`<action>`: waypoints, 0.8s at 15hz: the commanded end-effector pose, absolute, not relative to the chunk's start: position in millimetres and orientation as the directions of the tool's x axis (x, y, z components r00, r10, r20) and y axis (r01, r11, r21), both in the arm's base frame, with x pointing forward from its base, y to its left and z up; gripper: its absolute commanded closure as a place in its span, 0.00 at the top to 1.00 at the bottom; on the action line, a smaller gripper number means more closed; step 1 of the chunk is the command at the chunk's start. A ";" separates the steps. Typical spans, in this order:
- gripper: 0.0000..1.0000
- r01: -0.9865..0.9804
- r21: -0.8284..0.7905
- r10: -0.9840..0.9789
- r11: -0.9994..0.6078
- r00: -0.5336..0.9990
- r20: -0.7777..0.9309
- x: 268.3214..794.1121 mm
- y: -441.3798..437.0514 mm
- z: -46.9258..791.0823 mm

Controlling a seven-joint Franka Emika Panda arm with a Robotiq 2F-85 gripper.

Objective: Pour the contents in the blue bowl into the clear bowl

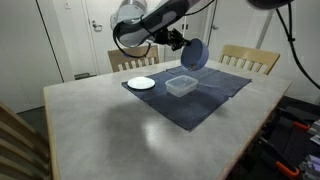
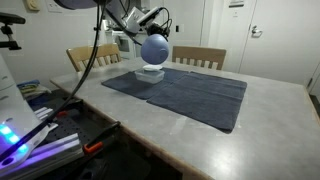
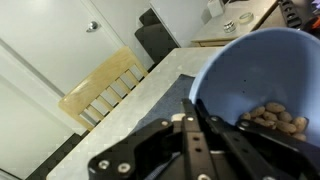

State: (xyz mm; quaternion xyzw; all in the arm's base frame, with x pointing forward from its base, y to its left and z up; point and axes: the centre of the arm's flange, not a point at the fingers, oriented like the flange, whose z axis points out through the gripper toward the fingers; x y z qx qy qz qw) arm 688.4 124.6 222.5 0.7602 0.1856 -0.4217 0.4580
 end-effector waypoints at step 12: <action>0.01 0.756 0.517 -0.192 -0.402 0.482 -0.855 724.5 167.6 195.0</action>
